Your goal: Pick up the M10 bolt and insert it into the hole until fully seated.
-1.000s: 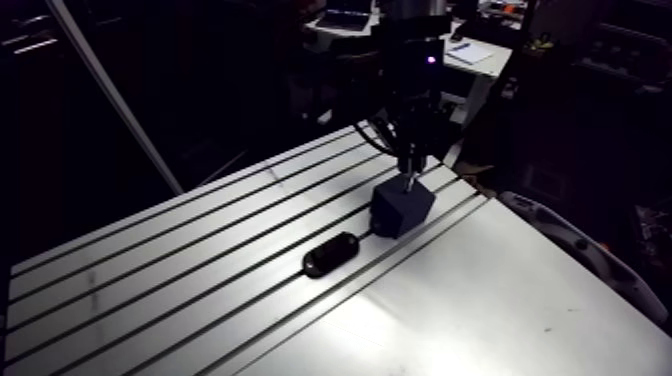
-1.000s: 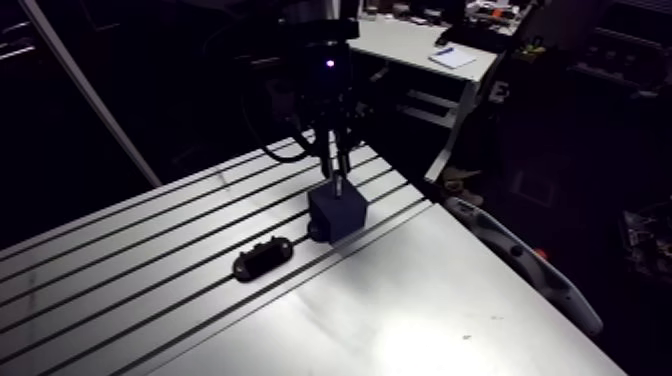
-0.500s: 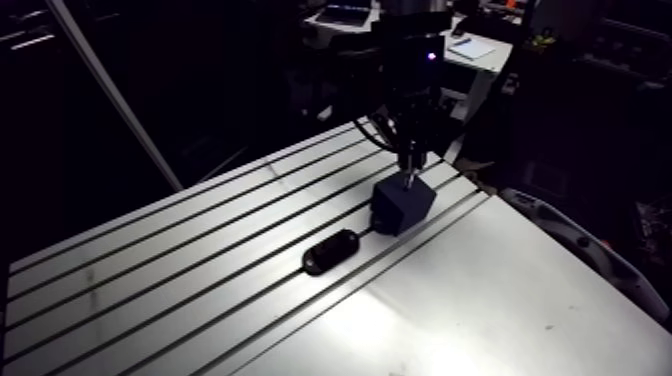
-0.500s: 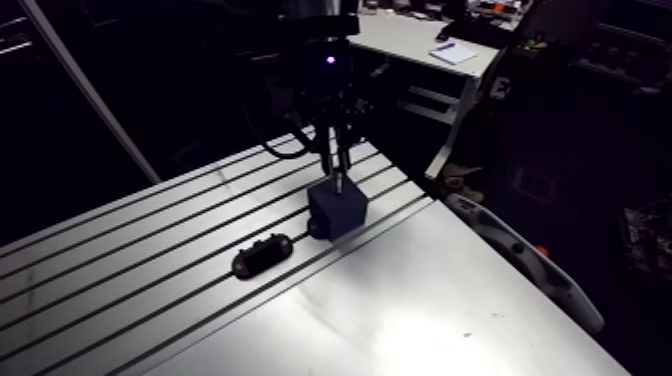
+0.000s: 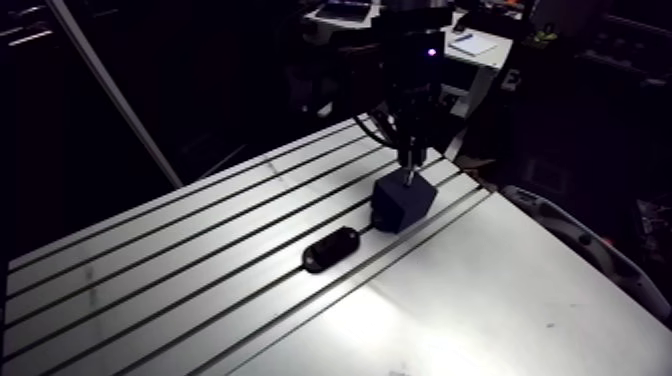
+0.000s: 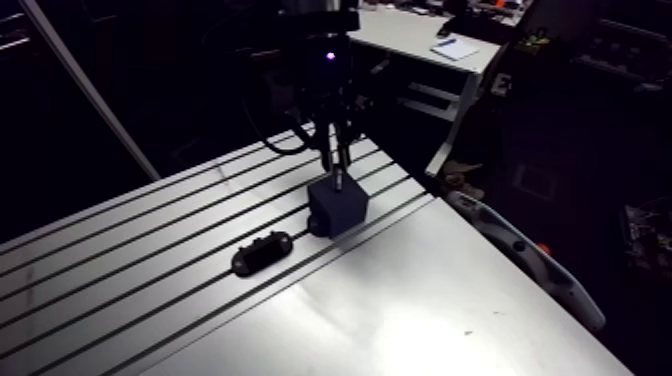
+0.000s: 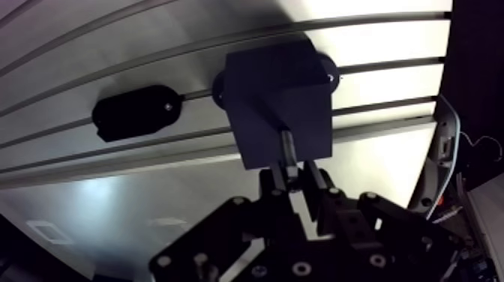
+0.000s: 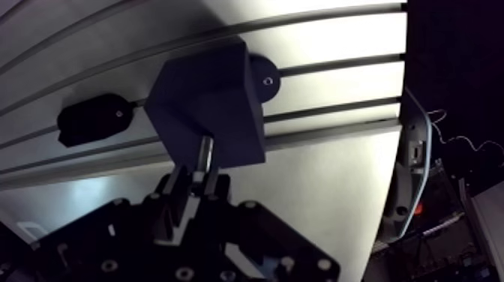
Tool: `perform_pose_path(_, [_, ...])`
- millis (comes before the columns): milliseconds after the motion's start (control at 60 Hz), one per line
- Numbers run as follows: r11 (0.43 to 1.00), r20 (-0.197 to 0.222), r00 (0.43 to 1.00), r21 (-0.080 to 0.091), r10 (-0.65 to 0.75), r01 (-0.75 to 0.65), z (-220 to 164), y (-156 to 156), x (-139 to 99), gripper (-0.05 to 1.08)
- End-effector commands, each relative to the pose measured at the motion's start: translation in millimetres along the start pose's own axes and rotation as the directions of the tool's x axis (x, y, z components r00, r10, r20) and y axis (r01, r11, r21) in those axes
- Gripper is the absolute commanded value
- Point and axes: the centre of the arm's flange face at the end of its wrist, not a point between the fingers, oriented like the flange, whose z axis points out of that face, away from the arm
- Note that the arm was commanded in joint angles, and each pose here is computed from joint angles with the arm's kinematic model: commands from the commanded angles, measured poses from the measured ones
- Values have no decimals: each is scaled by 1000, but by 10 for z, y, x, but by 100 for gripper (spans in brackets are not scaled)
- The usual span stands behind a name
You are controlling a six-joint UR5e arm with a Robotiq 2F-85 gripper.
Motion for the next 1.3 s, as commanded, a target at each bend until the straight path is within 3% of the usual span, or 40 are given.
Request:
perform_pose_path(17, [1000, 2, 1000, 1, 0, 0, 10, 4, 17, 108])
perform_pose_path(400, [1000, 7, 1000, 8, -1, 1, 12, 2, -1, 108])
perform_pose_path(1300, [1000, 17, 1000, 9, -2, 2, 38, 4, 7, 108])
